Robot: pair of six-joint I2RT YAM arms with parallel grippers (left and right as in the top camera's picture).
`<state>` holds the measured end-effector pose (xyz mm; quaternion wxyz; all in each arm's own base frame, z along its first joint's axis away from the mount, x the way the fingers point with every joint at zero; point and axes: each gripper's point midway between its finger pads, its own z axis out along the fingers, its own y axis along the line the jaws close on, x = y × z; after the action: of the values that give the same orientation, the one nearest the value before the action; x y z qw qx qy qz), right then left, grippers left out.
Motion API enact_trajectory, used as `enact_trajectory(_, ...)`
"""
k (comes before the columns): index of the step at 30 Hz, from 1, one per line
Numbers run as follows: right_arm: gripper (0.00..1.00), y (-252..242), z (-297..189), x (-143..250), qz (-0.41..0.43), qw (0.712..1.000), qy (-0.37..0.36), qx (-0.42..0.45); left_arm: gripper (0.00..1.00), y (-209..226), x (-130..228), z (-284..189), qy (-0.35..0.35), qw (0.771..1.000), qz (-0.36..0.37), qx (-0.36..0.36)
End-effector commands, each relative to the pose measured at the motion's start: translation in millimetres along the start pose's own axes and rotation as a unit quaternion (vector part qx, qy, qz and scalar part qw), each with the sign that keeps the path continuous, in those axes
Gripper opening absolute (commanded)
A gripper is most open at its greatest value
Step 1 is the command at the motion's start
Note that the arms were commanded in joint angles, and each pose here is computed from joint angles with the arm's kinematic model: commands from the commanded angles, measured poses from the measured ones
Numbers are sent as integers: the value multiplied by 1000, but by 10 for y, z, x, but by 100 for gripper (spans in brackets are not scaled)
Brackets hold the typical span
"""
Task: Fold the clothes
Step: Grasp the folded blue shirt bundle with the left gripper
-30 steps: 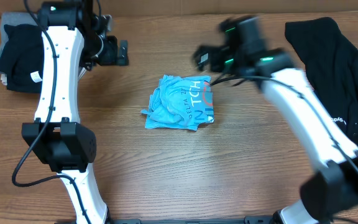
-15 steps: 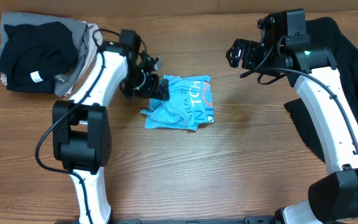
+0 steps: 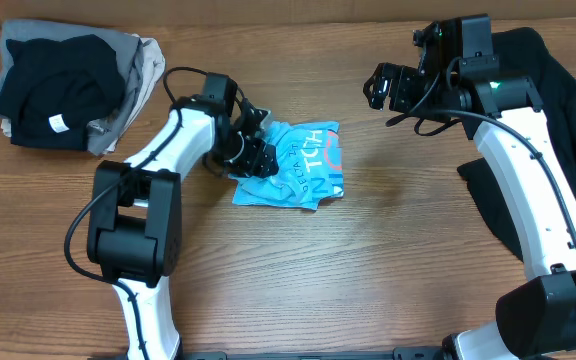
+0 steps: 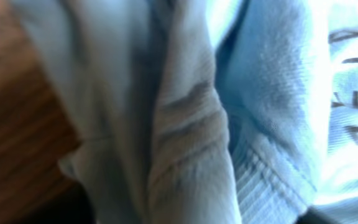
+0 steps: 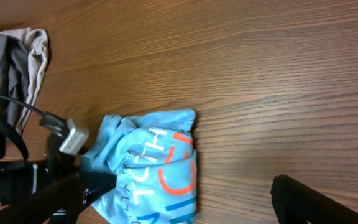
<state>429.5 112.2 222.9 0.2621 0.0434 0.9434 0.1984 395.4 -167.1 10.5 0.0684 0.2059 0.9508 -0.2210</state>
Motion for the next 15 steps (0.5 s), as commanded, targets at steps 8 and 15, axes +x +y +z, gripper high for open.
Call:
enact_trajectory(8,100,-69,-17,0,-1,1000,-1,19,4,-323,-138,-108,-2,997,-44,57)
enact_trajectory(15,100,-72,-16,6,-1,1000,0,20,4,-227,-906,-1379,-146,972,-103,155)
